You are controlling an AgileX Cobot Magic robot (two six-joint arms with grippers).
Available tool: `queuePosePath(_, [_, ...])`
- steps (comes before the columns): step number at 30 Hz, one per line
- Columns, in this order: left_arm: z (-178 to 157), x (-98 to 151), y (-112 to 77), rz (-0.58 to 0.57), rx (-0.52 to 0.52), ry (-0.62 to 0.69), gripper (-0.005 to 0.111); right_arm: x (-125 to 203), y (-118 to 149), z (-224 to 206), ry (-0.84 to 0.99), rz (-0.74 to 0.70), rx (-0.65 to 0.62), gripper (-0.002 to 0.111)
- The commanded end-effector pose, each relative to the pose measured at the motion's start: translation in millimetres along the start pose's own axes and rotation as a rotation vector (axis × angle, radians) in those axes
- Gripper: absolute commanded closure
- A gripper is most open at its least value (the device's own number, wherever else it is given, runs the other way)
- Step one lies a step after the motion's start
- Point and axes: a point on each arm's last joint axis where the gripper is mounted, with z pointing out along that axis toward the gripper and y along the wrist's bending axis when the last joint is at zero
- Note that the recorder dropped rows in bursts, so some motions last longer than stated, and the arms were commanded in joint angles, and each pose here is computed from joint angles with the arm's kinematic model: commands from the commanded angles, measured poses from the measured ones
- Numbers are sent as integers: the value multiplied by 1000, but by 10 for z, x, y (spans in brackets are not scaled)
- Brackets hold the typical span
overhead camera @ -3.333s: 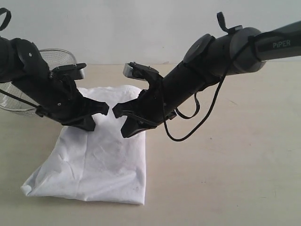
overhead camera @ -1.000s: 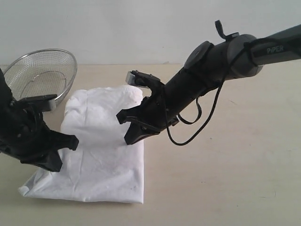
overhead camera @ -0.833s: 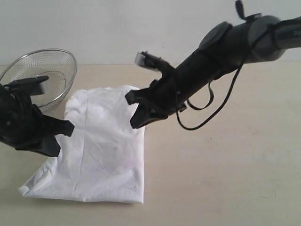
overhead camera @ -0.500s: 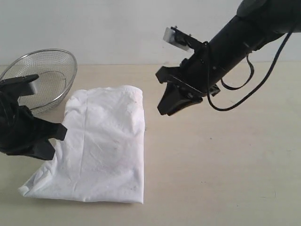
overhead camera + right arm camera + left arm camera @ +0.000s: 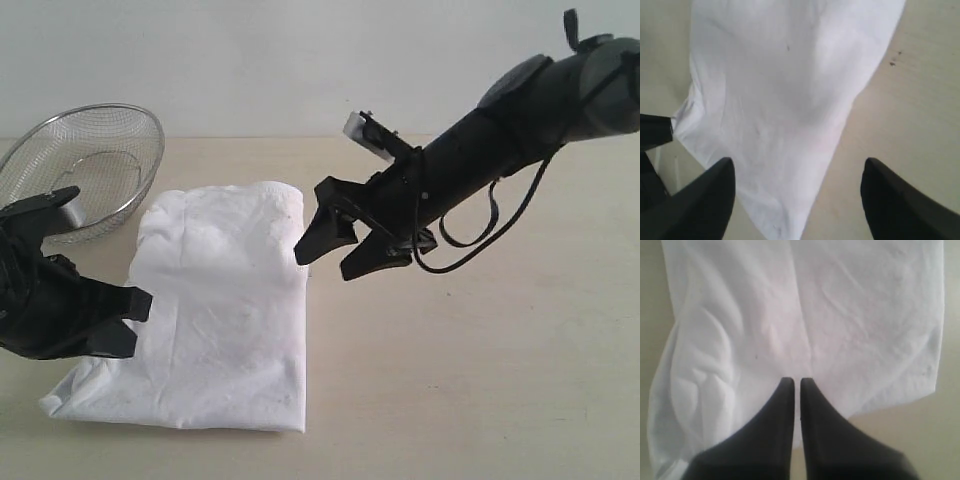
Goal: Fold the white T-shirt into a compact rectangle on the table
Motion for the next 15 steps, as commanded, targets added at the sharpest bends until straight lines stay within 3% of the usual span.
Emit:
queuePosePath(1, [-14, -9, -5, 22, 1, -28, 102, -30, -168, 183, -46, 47, -61, 45])
queuePosePath(15, [-15, -38, 7, 35, -14, -60, 102, -6, -462, 468, -69, 106, -46, 45])
